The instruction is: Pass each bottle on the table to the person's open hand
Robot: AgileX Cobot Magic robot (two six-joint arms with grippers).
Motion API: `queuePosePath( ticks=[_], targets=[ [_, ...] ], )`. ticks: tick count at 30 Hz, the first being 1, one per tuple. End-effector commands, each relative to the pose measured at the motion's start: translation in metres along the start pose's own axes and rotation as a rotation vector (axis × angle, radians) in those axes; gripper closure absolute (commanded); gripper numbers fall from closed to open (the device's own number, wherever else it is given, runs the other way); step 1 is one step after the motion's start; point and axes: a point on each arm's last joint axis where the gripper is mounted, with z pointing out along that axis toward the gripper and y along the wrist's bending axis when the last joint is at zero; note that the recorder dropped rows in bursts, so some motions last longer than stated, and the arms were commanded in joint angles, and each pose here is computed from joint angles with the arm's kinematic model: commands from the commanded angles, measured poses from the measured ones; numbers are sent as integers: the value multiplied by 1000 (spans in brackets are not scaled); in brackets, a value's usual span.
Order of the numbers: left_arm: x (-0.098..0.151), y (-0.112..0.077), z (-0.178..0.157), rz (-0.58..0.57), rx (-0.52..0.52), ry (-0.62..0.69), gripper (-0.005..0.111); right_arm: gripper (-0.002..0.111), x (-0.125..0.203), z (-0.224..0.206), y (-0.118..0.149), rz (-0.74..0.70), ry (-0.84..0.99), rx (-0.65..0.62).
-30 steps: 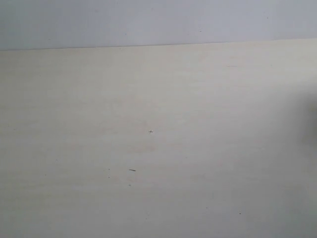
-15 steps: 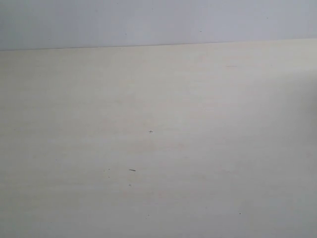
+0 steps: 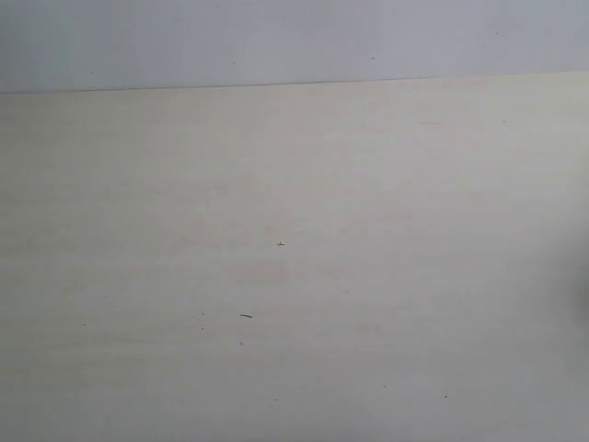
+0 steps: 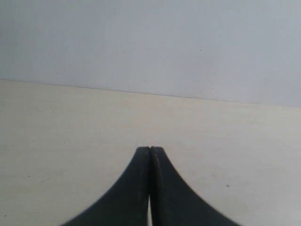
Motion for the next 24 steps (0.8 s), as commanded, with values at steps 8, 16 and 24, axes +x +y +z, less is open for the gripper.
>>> queuePosePath(
  ticks=[8, 16, 24],
  targets=[
    [-1, 0, 0, 3, 0, -9, 107, 108, 6, 0, -1, 6, 52, 11],
    [-1, 0, 0, 3, 0, -9, 107, 108, 6, 0, -1, 6, 52, 12],
    [-1, 0, 0, 3, 0, -9, 107, 108, -9, -1, -7, -126, -119, 138]
  ],
)
